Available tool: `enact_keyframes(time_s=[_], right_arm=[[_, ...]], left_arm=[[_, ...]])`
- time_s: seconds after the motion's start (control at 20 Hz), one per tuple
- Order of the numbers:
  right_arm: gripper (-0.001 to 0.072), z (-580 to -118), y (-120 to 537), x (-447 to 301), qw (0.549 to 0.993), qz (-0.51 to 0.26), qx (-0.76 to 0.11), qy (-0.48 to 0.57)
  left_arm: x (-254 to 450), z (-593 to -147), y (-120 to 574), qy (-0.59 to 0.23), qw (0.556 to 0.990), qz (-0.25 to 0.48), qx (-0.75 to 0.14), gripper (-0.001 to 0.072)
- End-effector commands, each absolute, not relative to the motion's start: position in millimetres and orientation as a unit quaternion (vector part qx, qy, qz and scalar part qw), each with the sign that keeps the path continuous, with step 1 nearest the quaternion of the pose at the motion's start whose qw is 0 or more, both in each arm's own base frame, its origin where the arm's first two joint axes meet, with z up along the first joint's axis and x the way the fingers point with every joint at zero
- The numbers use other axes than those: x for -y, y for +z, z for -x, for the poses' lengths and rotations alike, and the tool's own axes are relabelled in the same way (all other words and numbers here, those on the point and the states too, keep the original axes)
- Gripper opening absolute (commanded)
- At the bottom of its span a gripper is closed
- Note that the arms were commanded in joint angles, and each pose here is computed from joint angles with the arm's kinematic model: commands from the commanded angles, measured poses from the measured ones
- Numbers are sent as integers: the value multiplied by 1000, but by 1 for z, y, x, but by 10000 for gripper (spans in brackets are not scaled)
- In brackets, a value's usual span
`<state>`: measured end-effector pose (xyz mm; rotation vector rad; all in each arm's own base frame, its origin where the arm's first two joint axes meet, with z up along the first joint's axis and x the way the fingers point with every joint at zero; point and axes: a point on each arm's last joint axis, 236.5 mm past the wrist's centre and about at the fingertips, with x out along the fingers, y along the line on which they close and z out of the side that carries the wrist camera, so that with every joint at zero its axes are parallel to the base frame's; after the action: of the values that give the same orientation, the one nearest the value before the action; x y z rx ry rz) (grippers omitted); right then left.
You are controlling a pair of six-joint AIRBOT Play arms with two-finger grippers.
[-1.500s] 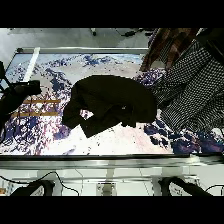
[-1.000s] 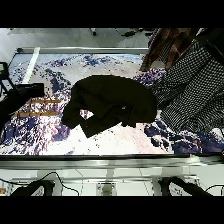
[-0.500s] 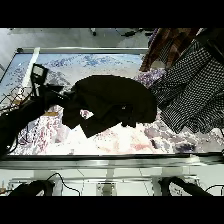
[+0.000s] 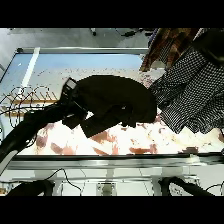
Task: Fold the clothes and pants, and hang the long-sleeved shirts on hangers.
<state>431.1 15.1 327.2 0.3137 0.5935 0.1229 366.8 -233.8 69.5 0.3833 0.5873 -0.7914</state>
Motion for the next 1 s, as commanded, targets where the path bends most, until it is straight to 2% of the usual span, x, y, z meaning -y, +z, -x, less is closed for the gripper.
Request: enact_keyframes(time_s=[0.0,0.2,0.45,0.7,0.85,0.9,0.95], right_arm=[[633,-430,272,-32,922,-110,-360,91],[633,-430,179,-74,888,-42,-431,155],[633,-434,84,-122,876,13,-439,201],[634,-435,18,-130,867,24,-458,194],[636,-430,-5,-132,854,33,-477,204],[636,-430,-11,-132,852,34,-481,205],[636,-430,-18,-131,850,34,-485,203]], left_arm=[[254,-356,19,-408,828,-198,-329,575],[279,-362,-15,-415,819,-225,-325,575],[295,-383,-41,-410,821,-291,-272,575],[296,-388,-72,-414,803,-333,-269,575],[296,-402,-70,-392,820,-338,-246,571],[296,-407,-68,-385,825,-339,-238,548],[296,-408,-67,-382,827,-339,-236,407]])
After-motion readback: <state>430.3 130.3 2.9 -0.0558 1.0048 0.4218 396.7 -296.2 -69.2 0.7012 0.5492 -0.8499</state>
